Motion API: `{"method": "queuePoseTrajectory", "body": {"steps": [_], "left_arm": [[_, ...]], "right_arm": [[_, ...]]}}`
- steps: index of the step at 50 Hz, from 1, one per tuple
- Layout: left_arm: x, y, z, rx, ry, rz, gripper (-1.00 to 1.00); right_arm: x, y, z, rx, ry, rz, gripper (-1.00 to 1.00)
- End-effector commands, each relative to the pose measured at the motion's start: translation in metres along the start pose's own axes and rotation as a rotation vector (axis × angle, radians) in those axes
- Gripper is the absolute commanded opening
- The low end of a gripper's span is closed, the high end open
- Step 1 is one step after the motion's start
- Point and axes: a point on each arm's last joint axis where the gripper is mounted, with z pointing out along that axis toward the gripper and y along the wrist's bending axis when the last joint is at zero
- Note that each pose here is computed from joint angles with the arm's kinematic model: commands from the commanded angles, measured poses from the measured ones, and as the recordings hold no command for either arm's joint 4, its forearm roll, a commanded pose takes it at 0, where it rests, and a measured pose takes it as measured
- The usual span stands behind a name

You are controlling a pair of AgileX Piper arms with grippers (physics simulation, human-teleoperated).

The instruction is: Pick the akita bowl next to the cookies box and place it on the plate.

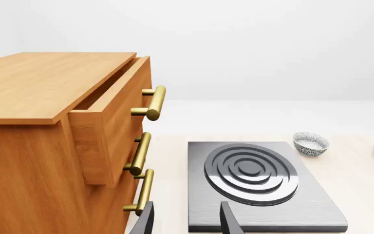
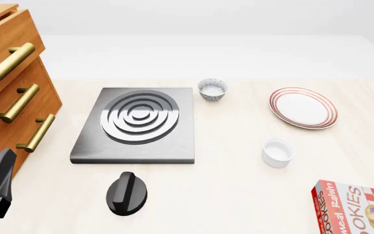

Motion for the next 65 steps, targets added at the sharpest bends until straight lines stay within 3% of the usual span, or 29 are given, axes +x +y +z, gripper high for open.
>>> {"method": "queuePoseTrajectory", "body": {"steps": [1,8,22,29,45,54,59,60,65], "left_arm": [[0.0,0.0,0.0,0.0,0.0,0.0,1.0],[0.0,0.0,0.0,0.0,0.0,0.0,1.0],[0.0,0.0,0.0,0.0,0.0,0.0,1.0],[0.0,0.0,0.0,0.0,0.0,0.0,1.0],[0.0,0.0,0.0,0.0,0.0,0.0,1.0],[0.0,0.0,0.0,0.0,0.0,0.0,1.0],[0.0,0.0,0.0,0.0,0.0,0.0,1.0],[0.0,0.0,0.0,0.0,0.0,0.0,1.0],[0.0,0.0,0.0,0.0,0.0,0.0,1.0]], "right_arm": [[-0.022,0.017,-0.033,0.006,-0.079,-0.015,-1.0],[-0.044,0.038,-0.06,-0.016,-0.128,0.002,-1.0],[-0.071,0.062,-0.088,-0.057,-0.157,0.032,-1.0],[-0.088,0.086,-0.1,-0.095,-0.167,0.044,-1.0],[-0.108,0.116,-0.099,-0.146,-0.149,0.096,-1.0],[-0.113,0.116,-0.093,-0.146,-0.153,0.113,-1.0],[-0.114,0.126,-0.09,-0.16,-0.144,0.121,-1.0],[-0.116,0.138,-0.089,-0.177,-0.136,0.137,-1.0],[-0.117,0.144,-0.085,-0.184,-0.131,0.146,-1.0]]}}
